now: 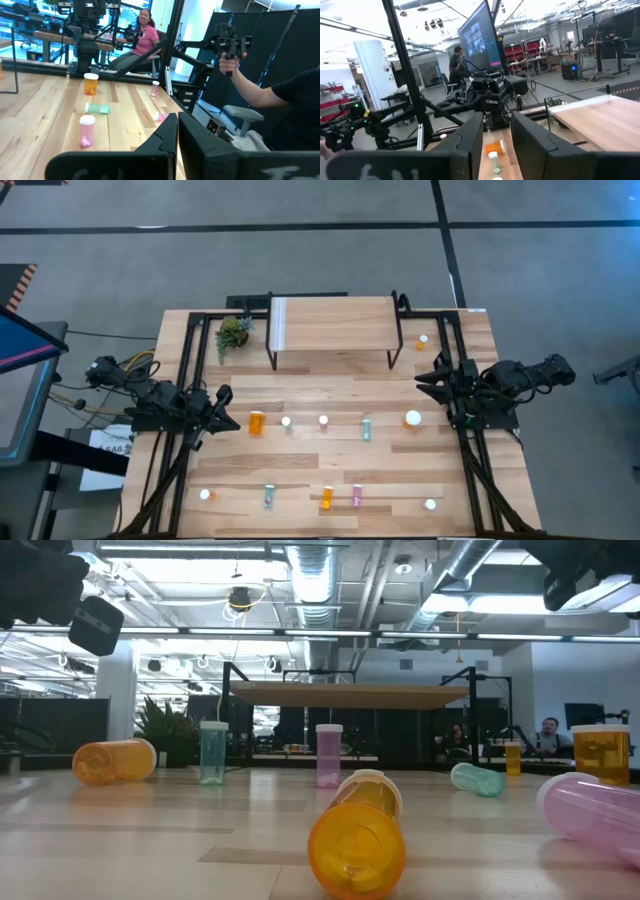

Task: Pick and place medicine bottles onto shelf by color
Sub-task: Put the top small orange pill bottle on the shelf

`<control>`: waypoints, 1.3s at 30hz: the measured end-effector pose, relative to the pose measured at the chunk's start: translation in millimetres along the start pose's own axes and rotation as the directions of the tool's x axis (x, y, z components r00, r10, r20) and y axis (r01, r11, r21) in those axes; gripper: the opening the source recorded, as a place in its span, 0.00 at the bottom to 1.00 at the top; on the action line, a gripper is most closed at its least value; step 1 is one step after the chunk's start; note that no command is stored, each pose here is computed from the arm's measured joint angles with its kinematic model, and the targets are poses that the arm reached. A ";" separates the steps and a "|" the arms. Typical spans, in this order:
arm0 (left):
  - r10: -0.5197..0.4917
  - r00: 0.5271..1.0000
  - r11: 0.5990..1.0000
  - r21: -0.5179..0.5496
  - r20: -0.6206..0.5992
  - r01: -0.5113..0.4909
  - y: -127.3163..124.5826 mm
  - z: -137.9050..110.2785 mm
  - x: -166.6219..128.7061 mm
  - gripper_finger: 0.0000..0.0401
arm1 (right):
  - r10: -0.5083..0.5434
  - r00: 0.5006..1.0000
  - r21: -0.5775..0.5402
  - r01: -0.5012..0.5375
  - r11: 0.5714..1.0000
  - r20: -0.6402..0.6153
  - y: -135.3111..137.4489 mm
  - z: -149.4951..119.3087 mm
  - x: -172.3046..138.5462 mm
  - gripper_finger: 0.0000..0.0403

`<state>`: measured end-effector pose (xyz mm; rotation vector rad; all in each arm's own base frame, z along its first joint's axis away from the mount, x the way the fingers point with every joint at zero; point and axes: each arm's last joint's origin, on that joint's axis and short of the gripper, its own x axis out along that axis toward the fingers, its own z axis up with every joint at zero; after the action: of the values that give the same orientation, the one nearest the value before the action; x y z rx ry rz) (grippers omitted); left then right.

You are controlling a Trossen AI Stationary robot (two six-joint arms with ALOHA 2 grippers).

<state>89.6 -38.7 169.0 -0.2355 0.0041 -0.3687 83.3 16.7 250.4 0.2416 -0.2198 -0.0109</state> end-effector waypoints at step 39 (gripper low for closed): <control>0.120 0.992 0.991 0.056 0.050 -0.123 3.2 2.8 -0.3 0.00 | -0.134 0.991 -0.015 0.134 0.991 0.004 -4.0 4.6 -1.0 0.30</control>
<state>90.6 -35.1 171.0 -0.1845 -0.0377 -0.2416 81.4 11.8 253.5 0.2410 -0.2066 -0.1458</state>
